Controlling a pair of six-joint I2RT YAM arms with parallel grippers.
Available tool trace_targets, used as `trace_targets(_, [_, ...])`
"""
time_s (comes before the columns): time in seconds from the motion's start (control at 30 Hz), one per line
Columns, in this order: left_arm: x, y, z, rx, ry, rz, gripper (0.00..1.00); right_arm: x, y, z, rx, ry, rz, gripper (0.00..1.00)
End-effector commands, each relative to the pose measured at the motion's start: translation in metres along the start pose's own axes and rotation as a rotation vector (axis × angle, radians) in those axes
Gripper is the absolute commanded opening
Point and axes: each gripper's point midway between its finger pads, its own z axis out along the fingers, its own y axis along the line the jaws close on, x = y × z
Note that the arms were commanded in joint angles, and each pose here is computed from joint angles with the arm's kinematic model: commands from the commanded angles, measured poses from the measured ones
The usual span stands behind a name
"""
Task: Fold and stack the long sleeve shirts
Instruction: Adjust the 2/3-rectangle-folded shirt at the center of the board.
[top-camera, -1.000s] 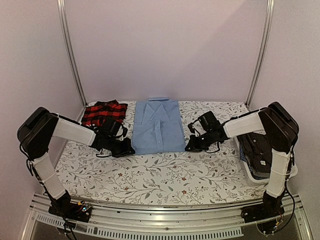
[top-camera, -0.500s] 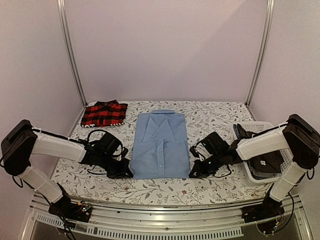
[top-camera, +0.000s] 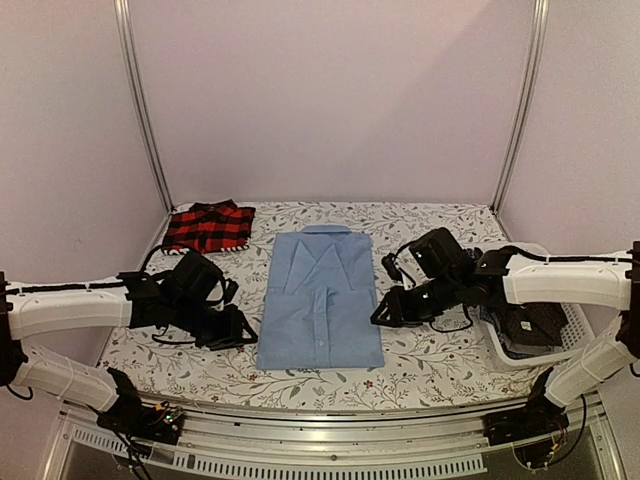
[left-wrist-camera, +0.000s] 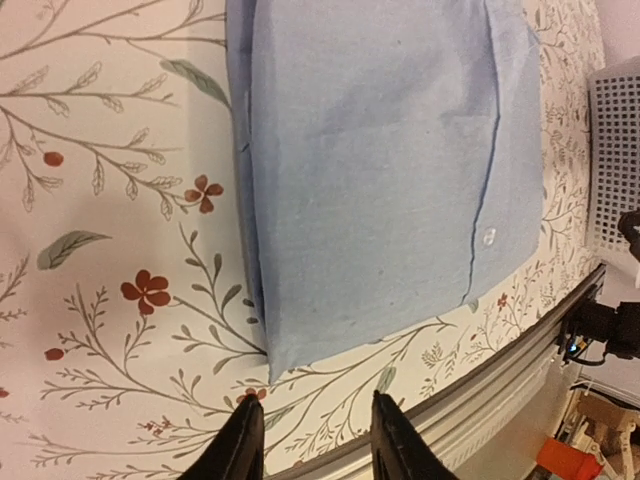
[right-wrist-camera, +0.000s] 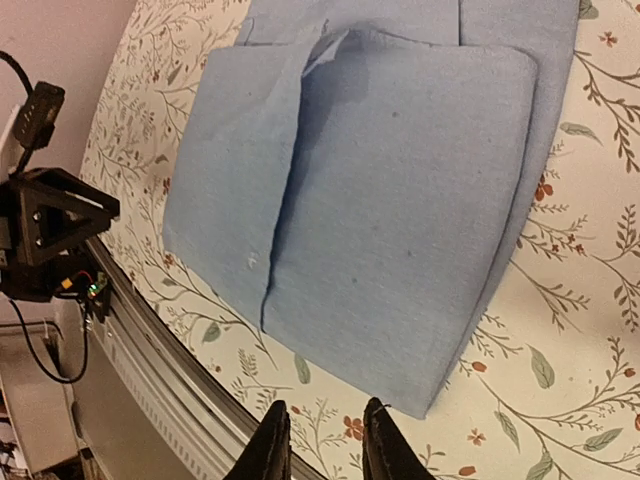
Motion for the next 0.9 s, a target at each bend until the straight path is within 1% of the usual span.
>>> trace_targets(0.0, [-0.029, 0.005, -0.009, -0.026, -0.09, 0.017, 0.36, -0.034, 0.021, 0.021, -0.078, -0.008, -0.036, 0.17])
trace_targets(0.1, [-0.05, 0.006, -0.011, -0.005, -0.139, 0.019, 0.37, -0.056, 0.041, 0.044, -0.158, -0.017, -0.042, 0.09])
trace_targets(0.23, [-0.071, 0.011, -0.012, 0.017, -0.191, 0.022, 0.37, -0.07, 0.039, 0.089, -0.17, 0.033, -0.021, 0.04])
trace_targets(0.33, [-0.083, 0.015, -0.009, 0.018, -0.213, 0.032, 0.37, -0.08, 0.04, 0.109, -0.179, 0.046, -0.012, 0.02])
trace_targets(0.47, [-0.094, 0.021, 0.001, 0.025, -0.223, 0.028, 0.36, -0.085, 0.029, 0.131, -0.172, 0.064, 0.014, 0.02])
trace_targets(0.63, [-0.109, 0.018, 0.019, 0.06, -0.222, 0.027, 0.35, -0.093, 0.019, 0.144, -0.176, 0.064, 0.035, 0.03])
trace_targets(0.8, [-0.12, 0.01, 0.038, 0.097, -0.201, 0.039, 0.34, -0.101, 0.023, 0.153, -0.218, 0.06, 0.036, 0.08])
trace_targets(0.87, [-0.122, 0.009, 0.045, 0.099, -0.182, 0.041, 0.34, -0.104, 0.027, 0.155, -0.244, 0.058, 0.03, 0.13])
